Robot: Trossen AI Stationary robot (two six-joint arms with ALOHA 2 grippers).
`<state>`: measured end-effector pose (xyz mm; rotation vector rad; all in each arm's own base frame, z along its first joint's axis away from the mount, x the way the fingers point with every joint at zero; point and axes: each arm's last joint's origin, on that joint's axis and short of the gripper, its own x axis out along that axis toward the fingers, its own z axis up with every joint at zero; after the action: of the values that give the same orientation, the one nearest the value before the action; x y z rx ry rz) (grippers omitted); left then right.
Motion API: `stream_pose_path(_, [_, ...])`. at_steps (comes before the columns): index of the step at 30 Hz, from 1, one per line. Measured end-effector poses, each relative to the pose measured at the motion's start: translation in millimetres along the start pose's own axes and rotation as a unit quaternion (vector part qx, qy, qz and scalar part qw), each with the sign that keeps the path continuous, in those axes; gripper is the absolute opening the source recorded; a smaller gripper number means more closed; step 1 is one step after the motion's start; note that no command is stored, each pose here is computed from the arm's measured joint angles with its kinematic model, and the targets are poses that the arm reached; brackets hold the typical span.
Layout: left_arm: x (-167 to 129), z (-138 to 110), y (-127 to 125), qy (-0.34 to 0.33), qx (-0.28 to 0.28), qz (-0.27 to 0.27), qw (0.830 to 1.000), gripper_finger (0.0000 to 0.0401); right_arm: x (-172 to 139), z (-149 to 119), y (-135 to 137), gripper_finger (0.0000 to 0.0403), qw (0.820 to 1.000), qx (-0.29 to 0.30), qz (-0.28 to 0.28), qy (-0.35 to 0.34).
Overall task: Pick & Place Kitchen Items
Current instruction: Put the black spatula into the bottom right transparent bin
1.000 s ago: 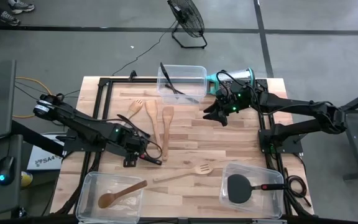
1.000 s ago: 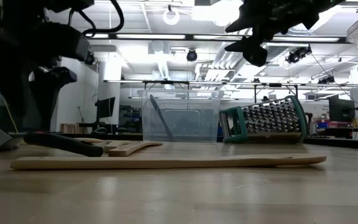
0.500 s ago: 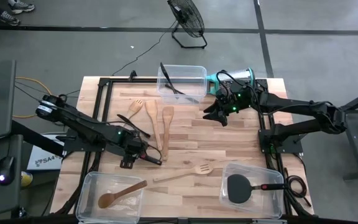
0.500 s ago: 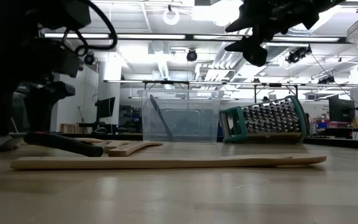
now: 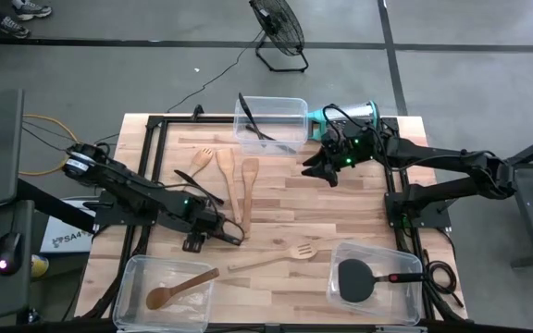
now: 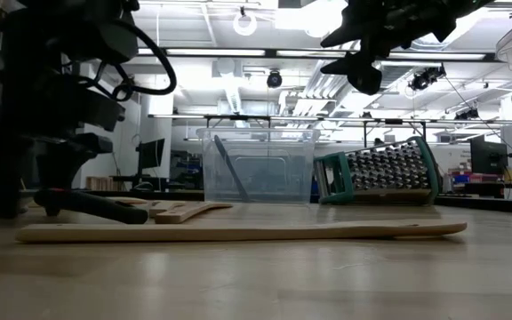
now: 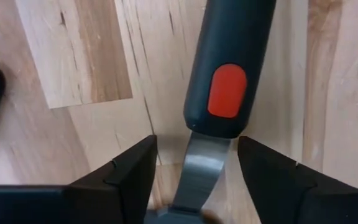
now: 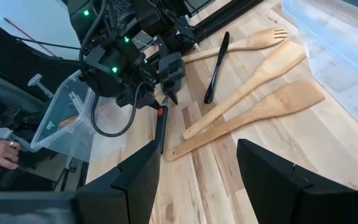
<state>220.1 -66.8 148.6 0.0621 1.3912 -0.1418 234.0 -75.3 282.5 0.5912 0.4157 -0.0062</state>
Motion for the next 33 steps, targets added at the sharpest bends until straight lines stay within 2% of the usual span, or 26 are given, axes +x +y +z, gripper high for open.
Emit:
stream_pose_path(15, [0.2, 0.6, 0.5, -0.004, 0.004, 0.010, 1.000, 0.0066, 0.0, 0.4, -0.7, 0.0205, 1.000, -0.006, -0.012, -0.006])
stream_pose_path(33, [0.1, 0.4, 0.5, -0.004, -0.002, 0.011, 1.000, 0.0066, 0.0, -0.1, 0.0, 0.0205, 1.000, -0.002, 0.001, 0.001])
